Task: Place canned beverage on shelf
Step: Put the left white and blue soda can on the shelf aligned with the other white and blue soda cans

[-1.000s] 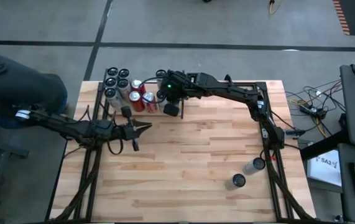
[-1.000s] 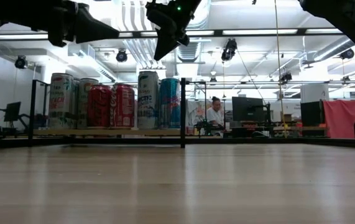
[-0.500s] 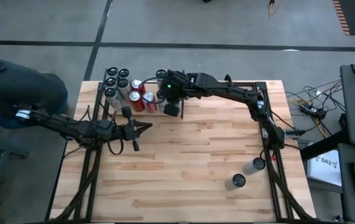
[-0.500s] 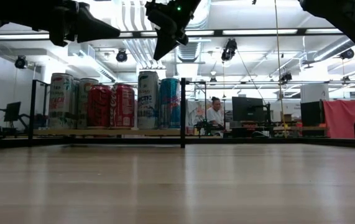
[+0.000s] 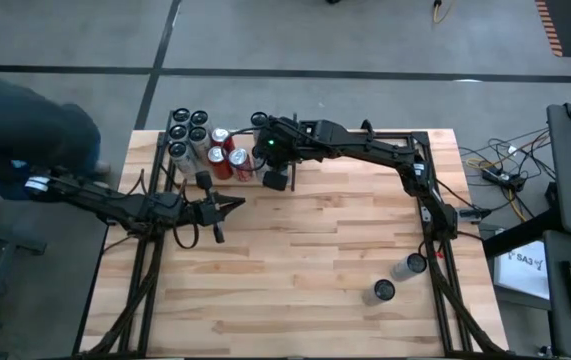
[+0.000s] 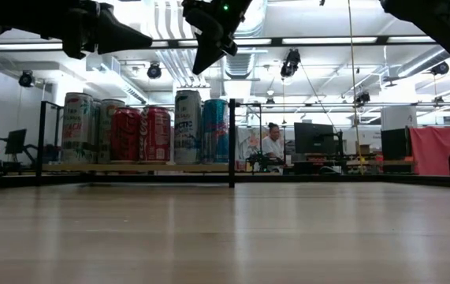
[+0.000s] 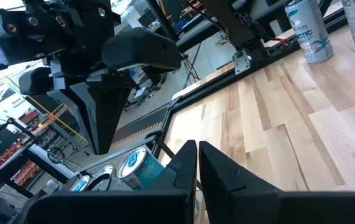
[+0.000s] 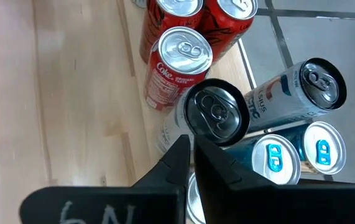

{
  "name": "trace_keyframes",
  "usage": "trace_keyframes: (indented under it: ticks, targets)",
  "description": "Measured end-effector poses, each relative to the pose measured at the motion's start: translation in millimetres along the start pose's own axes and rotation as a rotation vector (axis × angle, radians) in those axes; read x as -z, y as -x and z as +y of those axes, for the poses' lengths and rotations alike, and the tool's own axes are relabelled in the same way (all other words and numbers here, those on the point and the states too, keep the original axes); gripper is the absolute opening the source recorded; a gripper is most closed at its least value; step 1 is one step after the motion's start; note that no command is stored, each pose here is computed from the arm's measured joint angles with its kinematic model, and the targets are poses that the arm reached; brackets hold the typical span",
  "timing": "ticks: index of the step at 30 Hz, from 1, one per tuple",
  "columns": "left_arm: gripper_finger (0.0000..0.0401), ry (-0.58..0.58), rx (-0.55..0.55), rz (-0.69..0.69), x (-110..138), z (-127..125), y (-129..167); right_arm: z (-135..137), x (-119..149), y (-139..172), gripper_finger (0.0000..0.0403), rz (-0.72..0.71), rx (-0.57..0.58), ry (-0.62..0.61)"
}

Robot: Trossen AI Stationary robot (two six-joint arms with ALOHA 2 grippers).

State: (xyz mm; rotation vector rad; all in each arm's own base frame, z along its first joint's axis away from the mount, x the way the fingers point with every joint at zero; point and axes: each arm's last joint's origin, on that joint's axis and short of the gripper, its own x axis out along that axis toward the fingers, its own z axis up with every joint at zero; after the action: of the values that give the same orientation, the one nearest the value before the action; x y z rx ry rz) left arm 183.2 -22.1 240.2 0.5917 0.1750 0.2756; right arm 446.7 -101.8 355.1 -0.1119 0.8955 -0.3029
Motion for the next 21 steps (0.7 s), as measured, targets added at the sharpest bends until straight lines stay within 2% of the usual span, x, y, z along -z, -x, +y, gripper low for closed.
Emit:
trace_keyframes:
  ticks: [9, 14, 21]
  targets:
    - [0.0001, 0.000, -0.003, 0.001, -0.1, 0.0, 0.2, -0.1, 1.8, 0.0, 0.0013, 0.018, -0.002, -0.021]
    - [0.0001, 0.016, -0.084, 0.012, -4.5, 6.5, 5.6, 1.9, 5.5, -0.7, 0.0013, 0.052, -0.052, 0.000]
    - [0.0001, 0.035, -0.155, -0.010, -10.8, 17.9, 14.5, 1.9, 8.8, -24.6, 0.0013, 0.081, -0.052, 0.034]
